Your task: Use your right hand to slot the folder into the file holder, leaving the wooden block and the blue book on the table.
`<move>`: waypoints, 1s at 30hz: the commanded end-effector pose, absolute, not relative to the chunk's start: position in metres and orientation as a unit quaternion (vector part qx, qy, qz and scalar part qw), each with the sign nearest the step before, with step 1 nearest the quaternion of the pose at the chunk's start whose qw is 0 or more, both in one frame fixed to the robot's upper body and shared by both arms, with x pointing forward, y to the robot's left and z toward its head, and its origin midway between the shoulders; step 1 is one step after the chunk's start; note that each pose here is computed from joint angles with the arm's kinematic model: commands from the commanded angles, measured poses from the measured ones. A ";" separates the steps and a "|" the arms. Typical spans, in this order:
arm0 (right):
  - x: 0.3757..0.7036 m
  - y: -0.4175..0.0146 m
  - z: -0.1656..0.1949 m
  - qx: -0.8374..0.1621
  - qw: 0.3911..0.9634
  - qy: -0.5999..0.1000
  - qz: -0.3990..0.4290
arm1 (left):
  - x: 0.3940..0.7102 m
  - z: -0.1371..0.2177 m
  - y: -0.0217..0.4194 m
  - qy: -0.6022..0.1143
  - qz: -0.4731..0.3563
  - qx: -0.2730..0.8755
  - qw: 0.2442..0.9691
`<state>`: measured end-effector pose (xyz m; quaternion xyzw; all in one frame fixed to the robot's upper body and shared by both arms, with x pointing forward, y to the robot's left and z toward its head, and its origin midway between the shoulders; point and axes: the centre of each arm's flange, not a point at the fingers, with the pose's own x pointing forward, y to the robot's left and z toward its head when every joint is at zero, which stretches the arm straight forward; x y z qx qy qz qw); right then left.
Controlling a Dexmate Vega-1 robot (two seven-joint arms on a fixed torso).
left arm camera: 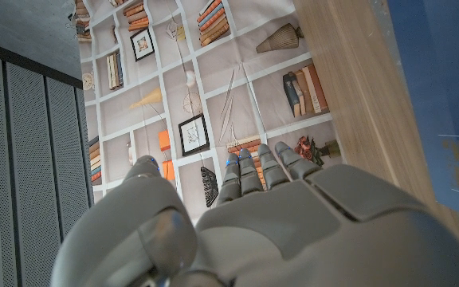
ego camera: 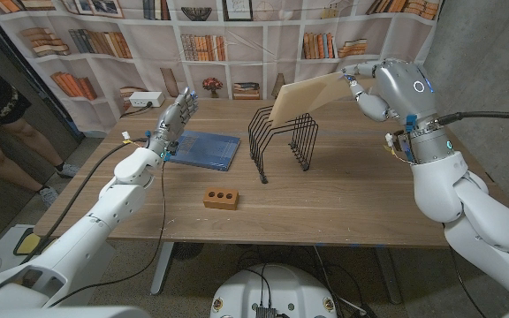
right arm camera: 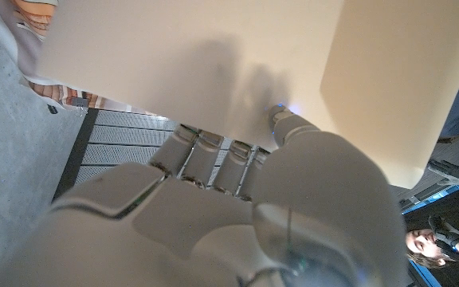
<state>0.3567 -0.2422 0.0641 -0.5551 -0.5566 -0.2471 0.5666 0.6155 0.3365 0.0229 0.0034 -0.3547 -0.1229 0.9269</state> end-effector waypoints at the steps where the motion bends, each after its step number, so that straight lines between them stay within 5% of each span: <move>1: 0.353 -0.241 0.058 -0.532 0.585 -0.567 -0.229 | 0.613 0.022 0.335 -0.355 -0.123 0.005 0.927; 30: 0.362 -0.231 0.055 -0.541 0.585 -0.558 -0.232 | 0.614 0.017 0.343 -0.353 -0.121 -0.001 0.928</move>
